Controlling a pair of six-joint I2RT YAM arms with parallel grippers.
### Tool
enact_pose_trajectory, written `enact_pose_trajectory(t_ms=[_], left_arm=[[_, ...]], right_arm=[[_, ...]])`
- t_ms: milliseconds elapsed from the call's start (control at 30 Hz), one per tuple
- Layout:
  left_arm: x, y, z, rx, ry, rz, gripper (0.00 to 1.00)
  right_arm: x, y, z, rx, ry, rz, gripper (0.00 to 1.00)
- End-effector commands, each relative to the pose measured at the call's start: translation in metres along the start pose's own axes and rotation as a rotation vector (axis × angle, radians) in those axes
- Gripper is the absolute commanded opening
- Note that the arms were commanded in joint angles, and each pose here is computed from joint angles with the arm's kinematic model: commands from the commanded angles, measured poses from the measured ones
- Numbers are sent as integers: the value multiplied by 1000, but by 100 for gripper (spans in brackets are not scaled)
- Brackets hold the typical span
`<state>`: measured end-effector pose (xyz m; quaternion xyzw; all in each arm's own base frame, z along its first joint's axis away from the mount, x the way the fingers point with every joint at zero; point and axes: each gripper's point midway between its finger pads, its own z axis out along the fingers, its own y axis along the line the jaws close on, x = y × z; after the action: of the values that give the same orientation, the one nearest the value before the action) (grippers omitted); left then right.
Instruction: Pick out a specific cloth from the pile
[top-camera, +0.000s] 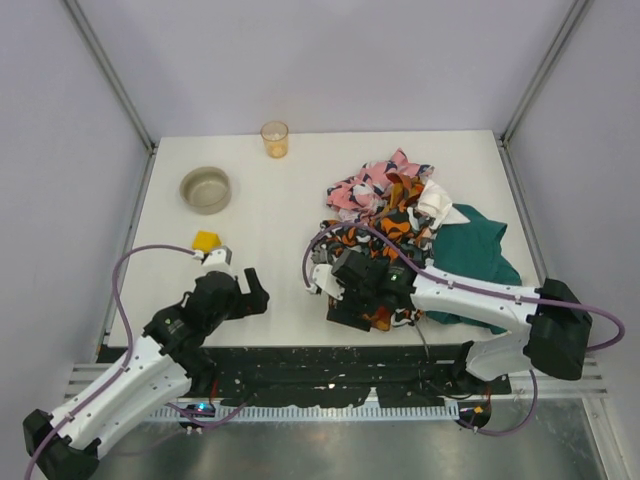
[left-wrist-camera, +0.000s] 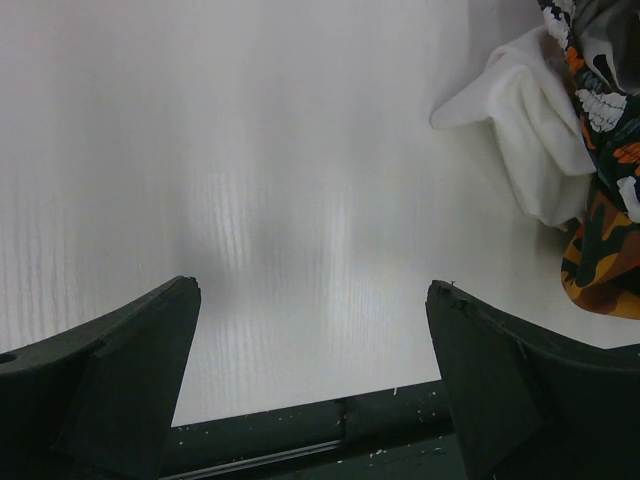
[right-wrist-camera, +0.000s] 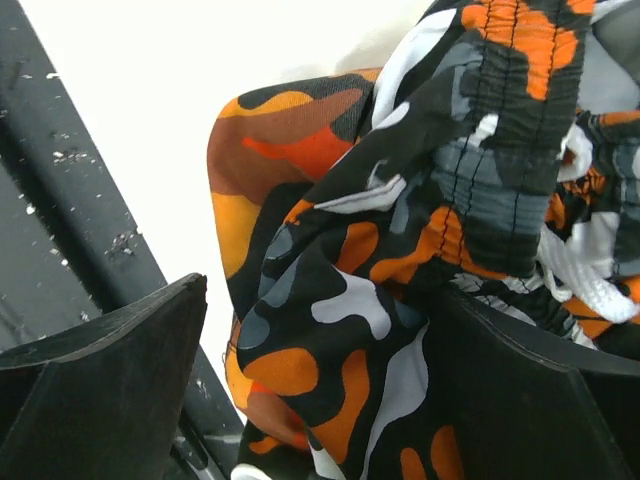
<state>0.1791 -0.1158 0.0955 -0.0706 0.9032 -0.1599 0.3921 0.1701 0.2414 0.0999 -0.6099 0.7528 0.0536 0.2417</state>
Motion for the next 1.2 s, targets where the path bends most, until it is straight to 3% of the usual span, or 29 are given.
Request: enact_pose_trajectory(t_ms=[0,200,267,333,400,433,467,600,733,833,967,1167], left_arm=[[-7,-11,4,39,-20,-22,100],[-5,-8,6,11,9,-25,100],[-7,-9,6,13,7,-28,100],[-8,-11,5,18,4,-28,100],[-10,-12,4,22,-3,-31,100],[-11,-12,3,26,-6,-31,100],[-12,-12,2,24,-5,-32,100],[-12,-9,-3,15,-3,-34,100],[-14,-30,-4,124,-2,-43,100],[-15,-66,-3,301,11,-49,100],[-13,-117,-1,535,73,-73,100],[-5,-182,24,696,224,-66,100]], right_arm=[[4,0,38,50,7,82,95],[12,-50,63,381,93,131,98],[11,-64,60,492,101,131,93],[4,-78,53,603,92,158,80],[-7,-95,41,726,69,198,52],[-18,-102,33,780,37,219,45],[-19,-110,24,846,40,223,29],[-43,-131,-22,977,-58,291,10],[-63,-151,-81,1043,-248,400,5],[-59,-170,-123,1064,-388,528,5],[-16,-198,-132,1014,-428,716,6],[79,-228,-108,984,-393,1013,6]])
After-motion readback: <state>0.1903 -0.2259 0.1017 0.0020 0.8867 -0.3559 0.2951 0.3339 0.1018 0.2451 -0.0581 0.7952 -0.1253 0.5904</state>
